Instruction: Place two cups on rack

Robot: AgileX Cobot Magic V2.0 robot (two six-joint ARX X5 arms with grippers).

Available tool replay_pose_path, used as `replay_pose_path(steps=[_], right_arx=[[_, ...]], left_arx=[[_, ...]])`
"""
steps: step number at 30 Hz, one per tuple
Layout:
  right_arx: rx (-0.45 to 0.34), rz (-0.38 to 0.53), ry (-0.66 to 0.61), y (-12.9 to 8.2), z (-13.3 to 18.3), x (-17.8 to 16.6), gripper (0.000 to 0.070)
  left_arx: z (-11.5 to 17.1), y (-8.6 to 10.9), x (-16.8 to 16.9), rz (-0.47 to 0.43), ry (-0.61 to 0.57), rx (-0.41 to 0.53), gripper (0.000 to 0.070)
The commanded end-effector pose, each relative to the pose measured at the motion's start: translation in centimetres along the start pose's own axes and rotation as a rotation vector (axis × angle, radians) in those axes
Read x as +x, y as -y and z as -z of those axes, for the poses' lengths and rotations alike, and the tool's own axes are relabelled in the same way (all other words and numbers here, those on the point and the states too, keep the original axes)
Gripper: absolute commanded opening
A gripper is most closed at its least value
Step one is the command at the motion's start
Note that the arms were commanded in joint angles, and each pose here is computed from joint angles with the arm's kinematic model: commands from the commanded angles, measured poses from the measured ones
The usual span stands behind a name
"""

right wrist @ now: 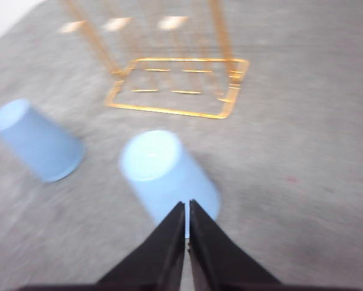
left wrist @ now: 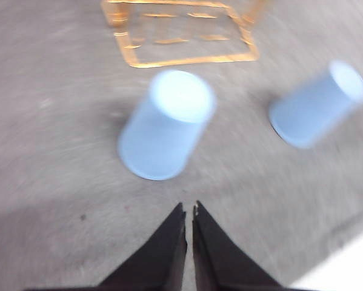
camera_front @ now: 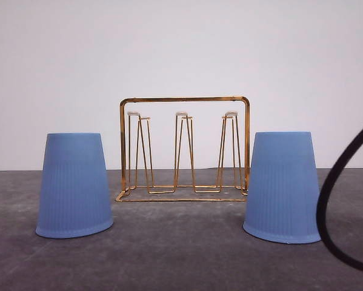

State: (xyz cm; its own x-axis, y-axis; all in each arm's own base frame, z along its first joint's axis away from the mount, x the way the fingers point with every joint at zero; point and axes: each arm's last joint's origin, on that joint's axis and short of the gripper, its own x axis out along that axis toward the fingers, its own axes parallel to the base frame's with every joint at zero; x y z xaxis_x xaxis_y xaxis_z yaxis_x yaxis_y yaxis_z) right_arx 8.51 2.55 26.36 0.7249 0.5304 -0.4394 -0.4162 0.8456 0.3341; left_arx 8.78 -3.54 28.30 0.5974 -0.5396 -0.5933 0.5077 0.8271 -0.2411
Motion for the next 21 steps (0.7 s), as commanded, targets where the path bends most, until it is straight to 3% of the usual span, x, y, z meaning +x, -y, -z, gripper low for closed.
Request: replay_pose_path(steps=[1, 3, 6, 10, 12, 15, 17, 21], right_arx=[[-0.034, -0.023, 0.015, -0.3, -0.4, -0.1, 0.0007], [-0.112, -0.035, 0.033, -0.5, -0.6, -0.1, 0.0007], [-0.242, -0.033, 0.071, -0.6, -1.0, -0.1, 0.0007], [-0.289, -0.033, 0.075, -0.6, -1.0, -0.1, 0.0039], [-0.304, -0.032, 0.075, -0.6, -1.0, -0.1, 0.019], [-0.307, -0.032, 0.076, -0.6, -1.0, -0.1, 0.0446], [-0.307, -0.031, 0.076, -0.6, -1.0, -0.1, 0.046], [-0.306, -0.027, 0.076, -0.6, -1.0, -0.1, 0.046]], left_arx=[[-0.6, 0.3, -0.1, 0.018, 0.016, 0.151, 0.0004], [-0.7, 0.5, 0.2, 0.04, 0.018, 0.225, 0.0003], [-1.0, 0.7, 0.4, 0.052, 0.032, 0.247, 0.0003], [-1.2, 0.6, 0.6, 0.054, 0.039, 0.25, 0.002], [-1.4, 0.6, 0.6, 0.06, 0.048, 0.25, 0.0149], [-1.5, 0.7, 0.6, 0.079, 0.062, 0.251, 0.0468], [-1.6, 0.7, 0.6, 0.083, 0.068, 0.244, 0.0504], [-1.7, 0.7, 0.9, 0.087, 0.061, 0.216, 0.0504]])
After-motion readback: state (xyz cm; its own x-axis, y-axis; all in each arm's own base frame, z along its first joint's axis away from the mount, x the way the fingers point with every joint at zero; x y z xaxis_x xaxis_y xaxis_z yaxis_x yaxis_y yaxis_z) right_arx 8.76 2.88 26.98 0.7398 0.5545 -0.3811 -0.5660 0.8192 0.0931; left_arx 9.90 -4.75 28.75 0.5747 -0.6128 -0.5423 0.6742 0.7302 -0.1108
